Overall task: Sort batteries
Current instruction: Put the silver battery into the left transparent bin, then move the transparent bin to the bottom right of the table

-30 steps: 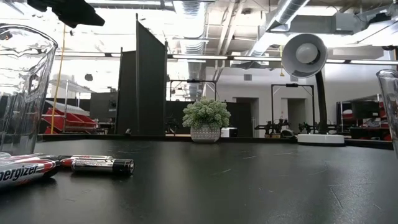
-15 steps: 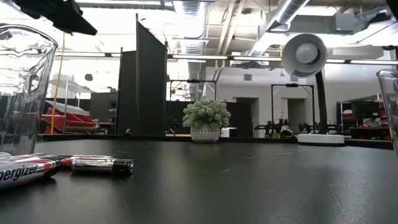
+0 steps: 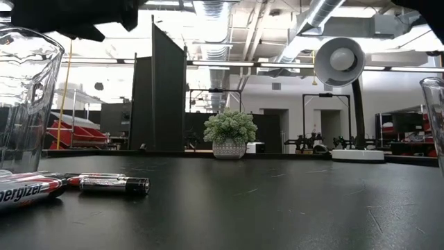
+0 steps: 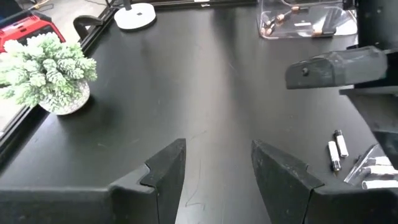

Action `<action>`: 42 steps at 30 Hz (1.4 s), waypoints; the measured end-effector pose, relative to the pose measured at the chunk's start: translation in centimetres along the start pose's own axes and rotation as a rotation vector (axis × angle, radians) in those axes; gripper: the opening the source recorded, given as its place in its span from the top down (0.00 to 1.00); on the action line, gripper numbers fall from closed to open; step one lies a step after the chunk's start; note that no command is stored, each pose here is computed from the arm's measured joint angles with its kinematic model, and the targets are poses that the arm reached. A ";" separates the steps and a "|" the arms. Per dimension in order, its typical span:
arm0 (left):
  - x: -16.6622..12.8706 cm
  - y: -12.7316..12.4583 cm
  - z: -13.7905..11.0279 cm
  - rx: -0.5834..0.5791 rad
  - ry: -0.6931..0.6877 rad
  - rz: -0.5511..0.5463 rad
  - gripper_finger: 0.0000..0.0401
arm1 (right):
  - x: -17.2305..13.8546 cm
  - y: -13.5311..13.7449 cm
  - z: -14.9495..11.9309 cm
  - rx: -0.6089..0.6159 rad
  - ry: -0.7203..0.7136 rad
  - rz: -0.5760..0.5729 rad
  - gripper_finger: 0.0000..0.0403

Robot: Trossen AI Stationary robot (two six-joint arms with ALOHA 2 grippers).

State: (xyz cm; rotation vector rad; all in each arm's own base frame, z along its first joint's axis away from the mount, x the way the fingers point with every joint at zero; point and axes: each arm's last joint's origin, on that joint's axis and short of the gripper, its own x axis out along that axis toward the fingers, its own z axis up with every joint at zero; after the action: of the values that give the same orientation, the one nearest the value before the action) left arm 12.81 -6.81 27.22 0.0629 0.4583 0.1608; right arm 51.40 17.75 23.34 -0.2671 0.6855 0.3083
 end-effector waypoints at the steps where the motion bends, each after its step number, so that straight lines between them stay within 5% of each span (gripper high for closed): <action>1: 0.0 0.0 0.0 0.000 0.000 0.000 0.56 | 0.0 0.0 0.0 0.000 0.000 0.000 0.88; 19: 0.3 -0.3 -0.2 0.002 0.033 -0.028 0.56 | -0.7 0.2 0.5 -0.035 -0.011 -0.016 0.66; 30: 1.1 -1.5 -1.2 0.029 0.193 -0.198 0.56 | -7.5 1.7 4.1 -0.184 -0.090 -0.124 0.67; 42: 3.0 -2.9 -3.4 0.106 0.460 -0.225 0.56 | -14.5 6.7 5.9 -0.249 -0.102 -0.270 0.67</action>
State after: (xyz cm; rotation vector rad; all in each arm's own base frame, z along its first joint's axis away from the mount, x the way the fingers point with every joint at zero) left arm 14.37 -9.09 22.59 0.0783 0.9282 -0.0748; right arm 41.77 23.20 36.27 -0.5724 0.5023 0.1466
